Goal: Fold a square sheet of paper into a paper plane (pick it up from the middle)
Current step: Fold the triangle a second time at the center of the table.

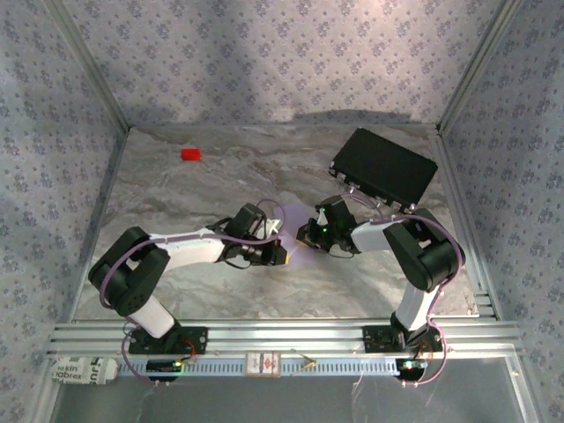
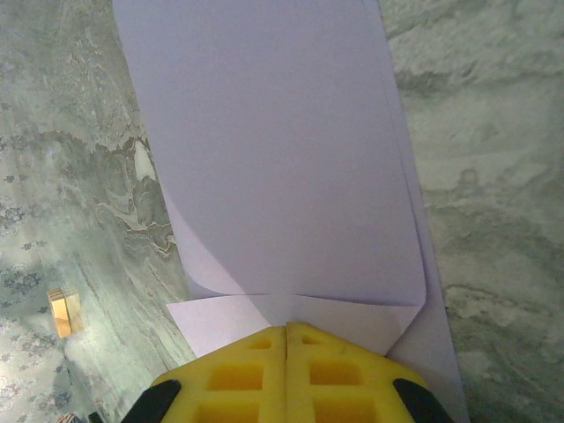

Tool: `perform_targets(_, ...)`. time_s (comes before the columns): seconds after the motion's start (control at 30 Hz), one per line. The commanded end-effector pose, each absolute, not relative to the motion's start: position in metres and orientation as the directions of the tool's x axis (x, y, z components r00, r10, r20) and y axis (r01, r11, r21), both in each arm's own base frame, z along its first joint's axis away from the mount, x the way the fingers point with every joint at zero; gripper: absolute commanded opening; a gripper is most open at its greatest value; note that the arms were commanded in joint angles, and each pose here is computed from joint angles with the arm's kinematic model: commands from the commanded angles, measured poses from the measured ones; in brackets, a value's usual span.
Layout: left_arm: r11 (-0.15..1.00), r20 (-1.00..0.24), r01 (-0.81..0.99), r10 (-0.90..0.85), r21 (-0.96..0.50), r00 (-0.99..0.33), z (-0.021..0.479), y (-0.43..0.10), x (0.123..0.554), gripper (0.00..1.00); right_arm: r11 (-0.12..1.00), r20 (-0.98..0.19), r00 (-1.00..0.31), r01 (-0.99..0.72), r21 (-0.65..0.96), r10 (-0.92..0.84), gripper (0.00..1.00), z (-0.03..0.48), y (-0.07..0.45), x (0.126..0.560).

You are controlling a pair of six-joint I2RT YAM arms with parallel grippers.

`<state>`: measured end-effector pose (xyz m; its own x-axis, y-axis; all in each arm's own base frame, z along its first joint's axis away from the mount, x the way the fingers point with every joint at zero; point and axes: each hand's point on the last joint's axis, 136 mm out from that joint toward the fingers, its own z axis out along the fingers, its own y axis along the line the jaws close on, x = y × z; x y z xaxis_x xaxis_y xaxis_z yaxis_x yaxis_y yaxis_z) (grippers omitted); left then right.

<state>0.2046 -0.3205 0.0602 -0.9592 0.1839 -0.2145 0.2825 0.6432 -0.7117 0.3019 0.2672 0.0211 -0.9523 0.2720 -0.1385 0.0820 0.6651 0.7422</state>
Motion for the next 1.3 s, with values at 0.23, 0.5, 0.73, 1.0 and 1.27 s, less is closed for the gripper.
perform_targets(0.23,0.684,-0.207,0.232,0.119,-0.691,-0.971,0.038,-0.340,0.249,0.03,0.724,-0.072,-0.950,0.181,0.665,0.304,0.00,-0.007,0.246,0.286)
perform_targets(0.5,0.762,-0.105,0.157,0.117,-0.628,-0.988,-0.007,-0.310,0.221,0.00,0.712,-0.107,-0.949,0.143,0.688,0.295,0.00,0.006,0.250,0.291)
perform_targets(0.73,0.778,-0.077,0.143,0.121,-0.612,-0.990,-0.020,-0.298,0.208,0.00,0.703,-0.225,-0.934,0.039,0.710,0.279,0.01,0.047,0.258,0.301)
perform_targets(1.0,0.776,-0.094,0.165,0.136,-0.609,-0.986,-0.014,-0.303,0.215,0.00,0.715,-0.153,-0.961,0.061,0.696,0.231,0.00,0.022,0.278,0.286)
perform_targets(1.27,0.791,-0.090,0.163,0.136,-0.590,-0.987,-0.022,-0.297,0.214,0.00,0.721,-0.106,-0.950,0.148,0.677,0.294,0.00,-0.007,0.256,0.289)
